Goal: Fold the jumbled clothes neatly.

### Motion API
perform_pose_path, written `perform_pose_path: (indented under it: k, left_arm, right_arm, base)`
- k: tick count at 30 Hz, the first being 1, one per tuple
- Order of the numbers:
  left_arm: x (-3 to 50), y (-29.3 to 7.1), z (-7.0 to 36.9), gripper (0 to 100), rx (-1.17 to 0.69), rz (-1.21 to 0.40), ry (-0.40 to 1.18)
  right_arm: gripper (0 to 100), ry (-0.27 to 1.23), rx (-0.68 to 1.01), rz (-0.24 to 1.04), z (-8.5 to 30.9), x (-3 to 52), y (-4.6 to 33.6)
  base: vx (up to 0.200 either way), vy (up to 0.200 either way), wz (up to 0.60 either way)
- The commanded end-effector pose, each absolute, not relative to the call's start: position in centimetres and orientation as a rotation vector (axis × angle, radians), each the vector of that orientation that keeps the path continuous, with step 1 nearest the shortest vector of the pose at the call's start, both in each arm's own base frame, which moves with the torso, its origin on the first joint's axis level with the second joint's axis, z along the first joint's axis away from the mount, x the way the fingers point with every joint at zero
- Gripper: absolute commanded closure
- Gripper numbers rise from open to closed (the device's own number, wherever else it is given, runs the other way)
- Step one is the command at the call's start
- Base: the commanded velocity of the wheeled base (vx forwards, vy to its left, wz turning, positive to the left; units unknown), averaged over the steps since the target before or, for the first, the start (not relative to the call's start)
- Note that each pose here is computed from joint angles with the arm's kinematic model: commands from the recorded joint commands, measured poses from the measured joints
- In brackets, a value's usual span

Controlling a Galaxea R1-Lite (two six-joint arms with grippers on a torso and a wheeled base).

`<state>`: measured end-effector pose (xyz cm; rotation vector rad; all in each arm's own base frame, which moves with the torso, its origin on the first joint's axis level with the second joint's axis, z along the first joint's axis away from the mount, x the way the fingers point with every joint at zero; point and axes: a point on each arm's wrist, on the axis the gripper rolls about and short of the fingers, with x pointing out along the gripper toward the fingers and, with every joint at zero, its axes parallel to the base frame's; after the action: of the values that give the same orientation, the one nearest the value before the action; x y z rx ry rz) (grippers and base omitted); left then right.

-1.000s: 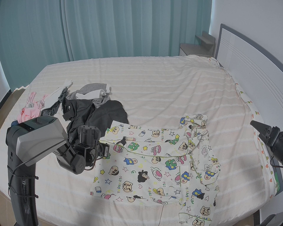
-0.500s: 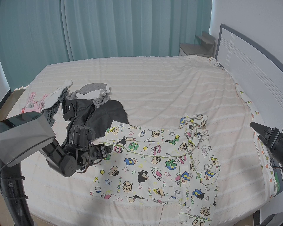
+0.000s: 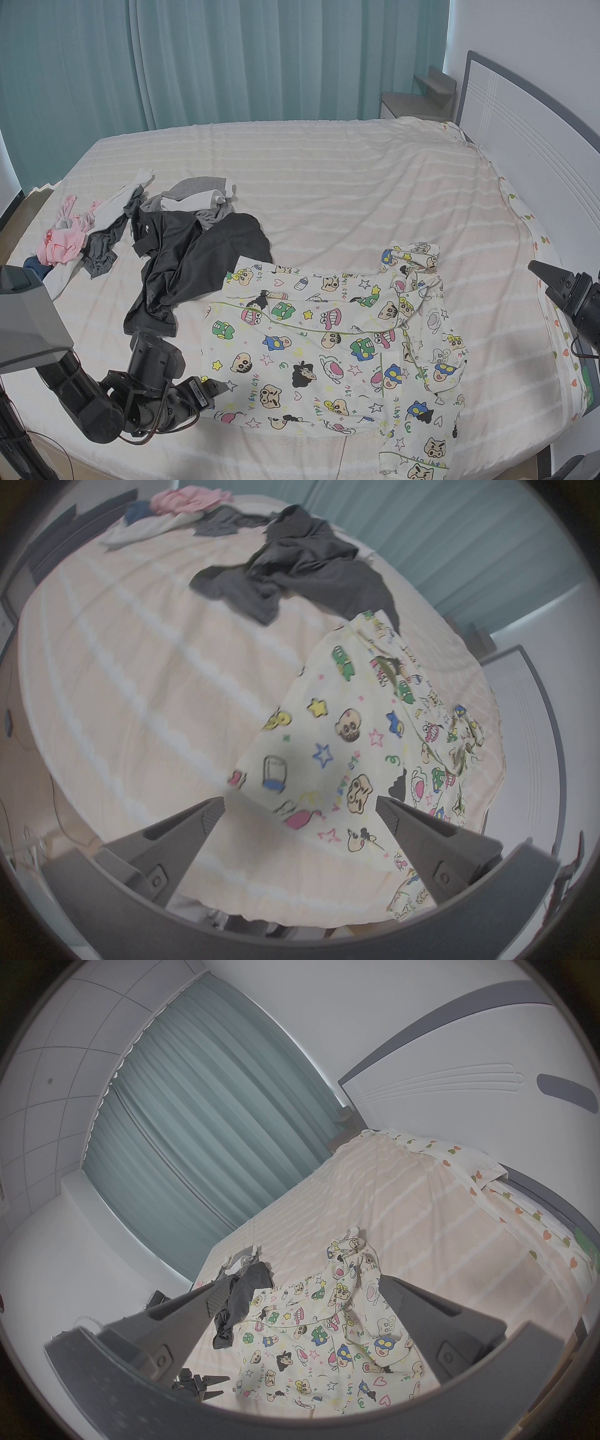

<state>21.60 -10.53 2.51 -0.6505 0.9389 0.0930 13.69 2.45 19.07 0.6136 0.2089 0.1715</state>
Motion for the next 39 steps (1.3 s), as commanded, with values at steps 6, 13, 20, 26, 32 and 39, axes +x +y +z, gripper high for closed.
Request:
perform_pose_path:
  k: [6,13,20,26,32,39]
  left_arm:
    - [20.4,-10.6,-1.7,0,-0.715,0.217,1.001]
    - [20.9,-11.5,-3.7,0,-0.662,0.278,0.905]
    - [21.7,-11.9,-3.4,0,-0.692,0.254,0.846]
    - [22.5,-12.2,-3.5,0,-0.699,0.260,0.817]
    - [23.0,-12.3,-4.8,100,-0.660,0.299,0.816]
    - [22.7,-11.8,-4.9,100,-0.623,0.321,0.814]
  right_arm:
    - [0,0.213,0.617,0.180,19.0,13.7,2.4]
    - [0,0.208,0.617,0.180,19.1,13.7,2.4]
    - [0,0.208,0.617,0.180,19.1,13.7,2.4]
    - [0,0.209,0.615,0.179,19.1,13.7,2.4]
    - [0,0.209,0.615,0.179,19.1,13.7,2.4]
    - [0,0.212,0.614,0.179,19.0,13.7,2.4]
  base:
    - [0.000,0.000,0.00]
    - [0.000,0.000,0.00]
    - [0.000,0.000,0.00]
    - [0.000,0.000,0.00]
    - [0.000,0.000,0.00]
    - [0.000,0.000,0.00]
